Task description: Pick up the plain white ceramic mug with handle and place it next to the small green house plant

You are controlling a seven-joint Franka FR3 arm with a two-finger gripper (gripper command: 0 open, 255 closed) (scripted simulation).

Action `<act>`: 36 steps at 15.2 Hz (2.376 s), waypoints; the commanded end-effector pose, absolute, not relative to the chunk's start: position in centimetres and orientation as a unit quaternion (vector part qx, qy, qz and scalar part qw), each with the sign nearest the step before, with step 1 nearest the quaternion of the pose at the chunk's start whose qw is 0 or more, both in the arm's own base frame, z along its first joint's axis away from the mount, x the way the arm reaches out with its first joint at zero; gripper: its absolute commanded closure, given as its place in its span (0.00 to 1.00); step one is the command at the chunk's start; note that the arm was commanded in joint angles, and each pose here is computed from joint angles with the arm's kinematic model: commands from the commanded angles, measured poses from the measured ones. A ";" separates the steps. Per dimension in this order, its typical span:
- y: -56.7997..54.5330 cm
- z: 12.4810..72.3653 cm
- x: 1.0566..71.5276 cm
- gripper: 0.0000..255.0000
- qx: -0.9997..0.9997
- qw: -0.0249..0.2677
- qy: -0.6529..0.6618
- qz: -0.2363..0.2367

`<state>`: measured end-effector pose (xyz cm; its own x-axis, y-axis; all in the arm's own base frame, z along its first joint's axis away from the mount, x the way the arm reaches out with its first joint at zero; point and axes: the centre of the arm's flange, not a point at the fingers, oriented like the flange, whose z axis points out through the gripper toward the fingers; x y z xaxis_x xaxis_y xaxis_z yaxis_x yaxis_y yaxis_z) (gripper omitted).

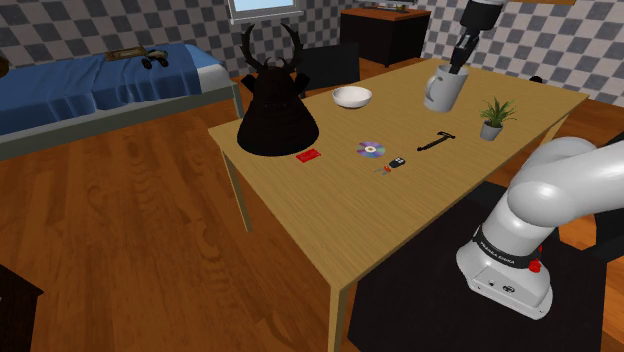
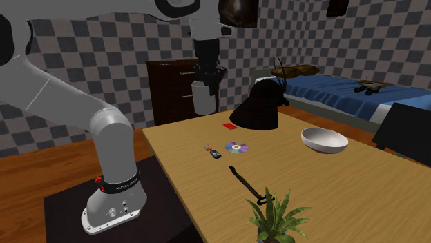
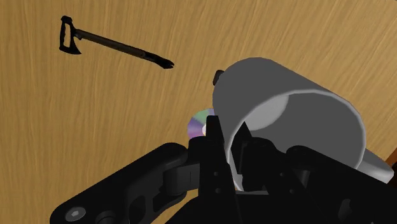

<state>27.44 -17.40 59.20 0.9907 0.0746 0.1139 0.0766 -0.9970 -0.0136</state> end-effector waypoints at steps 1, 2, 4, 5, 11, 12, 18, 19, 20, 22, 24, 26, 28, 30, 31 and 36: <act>-20.0 59.3 27.9 1.00 -0.998 0.008 -0.038 -0.057; -21.3 59.3 28.2 1.00 -0.998 0.008 -0.038 -0.057; -23.9 59.3 28.7 1.00 -0.998 0.008 -0.038 -0.057; -25.2 59.3 29.0 1.00 -0.998 0.008 -0.038 -0.057; -32.9 59.3 30.5 1.00 -0.998 0.008 -0.038 -0.057; -34.2 59.3 30.8 1.00 -0.998 0.008 -0.038 -0.057; -42.0 59.3 32.4 1.00 -0.998 0.008 -0.038 -0.057; -43.3 59.3 32.6 1.00 -0.998 0.008 -0.038 -0.057; -44.6 59.3 32.9 1.00 -0.998 0.008 -0.038 -0.057; -47.2 59.3 33.4 1.00 -0.998 0.008 -0.038 -0.057; -49.8 59.3 34.0 1.00 -0.998 0.008 -0.038 -0.057; -52.4 59.3 34.5 1.00 -0.998 0.008 -0.038 -0.057; -54.9 59.3 35.0 1.00 -0.998 0.008 -0.038 -0.057; -56.1 58.8 35.2 1.00 -0.998 0.008 -0.038 -0.057; -56.1 58.2 35.2 1.00 -0.998 0.008 -0.038 -0.057; -56.1 55.6 35.2 1.00 -0.998 0.008 -0.038 -0.057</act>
